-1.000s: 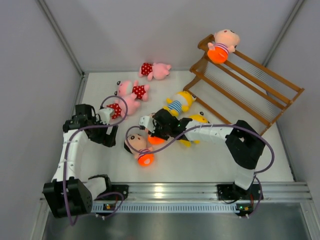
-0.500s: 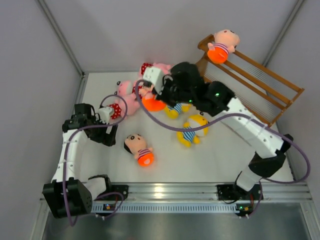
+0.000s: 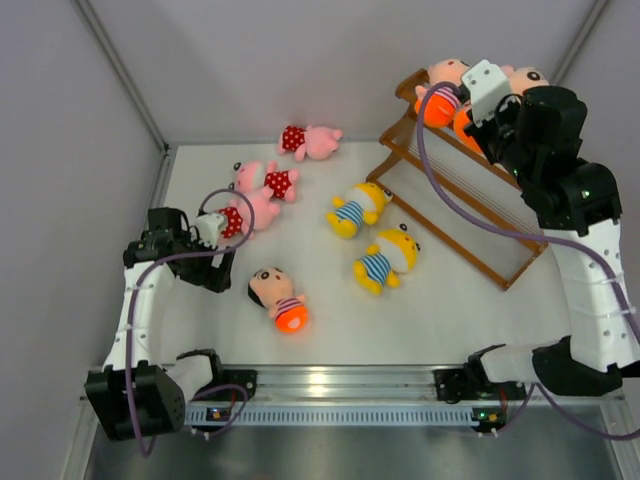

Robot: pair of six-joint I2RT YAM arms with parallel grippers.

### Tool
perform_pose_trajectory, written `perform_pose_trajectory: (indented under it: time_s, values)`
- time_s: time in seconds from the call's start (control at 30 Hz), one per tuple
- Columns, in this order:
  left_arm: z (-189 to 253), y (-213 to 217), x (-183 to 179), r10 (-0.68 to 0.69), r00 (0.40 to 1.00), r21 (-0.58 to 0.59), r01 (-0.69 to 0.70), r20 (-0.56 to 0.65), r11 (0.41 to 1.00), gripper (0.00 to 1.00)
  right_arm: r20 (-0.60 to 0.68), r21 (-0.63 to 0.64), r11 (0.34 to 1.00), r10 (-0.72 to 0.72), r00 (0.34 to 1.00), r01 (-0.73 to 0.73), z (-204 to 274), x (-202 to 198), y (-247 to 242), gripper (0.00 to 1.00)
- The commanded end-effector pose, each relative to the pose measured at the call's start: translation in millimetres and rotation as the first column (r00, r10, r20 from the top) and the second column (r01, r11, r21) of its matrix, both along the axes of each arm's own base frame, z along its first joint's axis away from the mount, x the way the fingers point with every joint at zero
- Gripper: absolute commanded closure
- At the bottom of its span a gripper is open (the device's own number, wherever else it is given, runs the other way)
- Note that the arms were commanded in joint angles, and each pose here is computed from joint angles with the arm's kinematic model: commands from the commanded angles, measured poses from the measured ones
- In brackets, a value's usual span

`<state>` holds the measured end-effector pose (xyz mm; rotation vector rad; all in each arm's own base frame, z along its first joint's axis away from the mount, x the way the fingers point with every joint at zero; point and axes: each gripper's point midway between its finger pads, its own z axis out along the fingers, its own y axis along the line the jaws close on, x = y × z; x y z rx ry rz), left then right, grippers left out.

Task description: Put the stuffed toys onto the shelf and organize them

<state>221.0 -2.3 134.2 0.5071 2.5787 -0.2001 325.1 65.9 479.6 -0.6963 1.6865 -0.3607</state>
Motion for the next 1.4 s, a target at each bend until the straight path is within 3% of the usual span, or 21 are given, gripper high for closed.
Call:
perform_pose_trajectory:
  time_s: [0.0, 0.17, 0.37, 0.5, 1.03, 1.13, 1.2, 1.27, 1.37]
  values:
    - [13.0, -3.8, 3.3, -0.011, 0.999, -0.011, 0.011, 0.039, 1.000, 0.02, 0.040, -0.018, 1.000, -0.004, 0.999, 0.005, -4.5, 41.1, -27.2, 1.00]
    - [12.9, -3.7, 3.3, -0.010, 0.999, -0.012, 0.011, 0.041, 1.000, 0.02, 0.028, -0.012, 0.996, 0.092, 0.995, -0.091, -26.3, 72.6, -35.5, 1.00]
    - [10.2, -3.6, 3.1, -0.014, 0.999, -0.012, 0.014, 0.029, 1.000, 0.02, 0.086, 0.048, 0.990, 0.130, 0.988, -0.134, -14.8, 93.6, -61.9, 1.00]
    - [7.9, -3.8, 3.8, -0.013, 1.000, -0.016, 0.013, 0.016, 1.000, 0.02, 0.030, 0.032, 0.972, 0.234, 0.972, -0.235, -35.7, 97.7, -49.5, 1.00]
    - [5.3, -3.0, 4.8, -0.009, 1.000, -0.015, 0.009, 0.003, 1.000, 0.02, -0.069, -0.070, 0.980, 0.184, 0.981, -0.188, -94.4, 120.0, -69.4, 1.00]
    - [5.8, -3.6, 4.7, -0.009, 1.000, -0.019, 0.009, 0.003, 1.000, 0.02, -0.063, -0.082, 0.980, 0.174, 0.983, -0.179, -93.7, 117.6, -71.5, 0.93]
    - [7.2, -3.5, 5.0, -0.010, 1.000, -0.017, 0.010, 0.009, 1.000, 0.02, -0.055, -0.086, 0.983, 0.160, 0.986, -0.164, -91.8, 116.1, -73.7, 0.75]
    - [7.4, -4.4, 5.1, -0.016, 1.000, -0.021, 0.017, 0.011, 1.000, 0.02, -0.041, -0.091, 0.983, 0.157, 0.987, -0.160, -87.2, 112.1, -73.9, 0.65]
    - [7.8, -7.3, 6.2, -0.033, 0.999, -0.034, 0.033, 0.014, 0.999, 0.02, -0.016, -0.083, 0.985, 0.153, 0.988, -0.154, -78.5, 106.1, -73.0, 0.59]
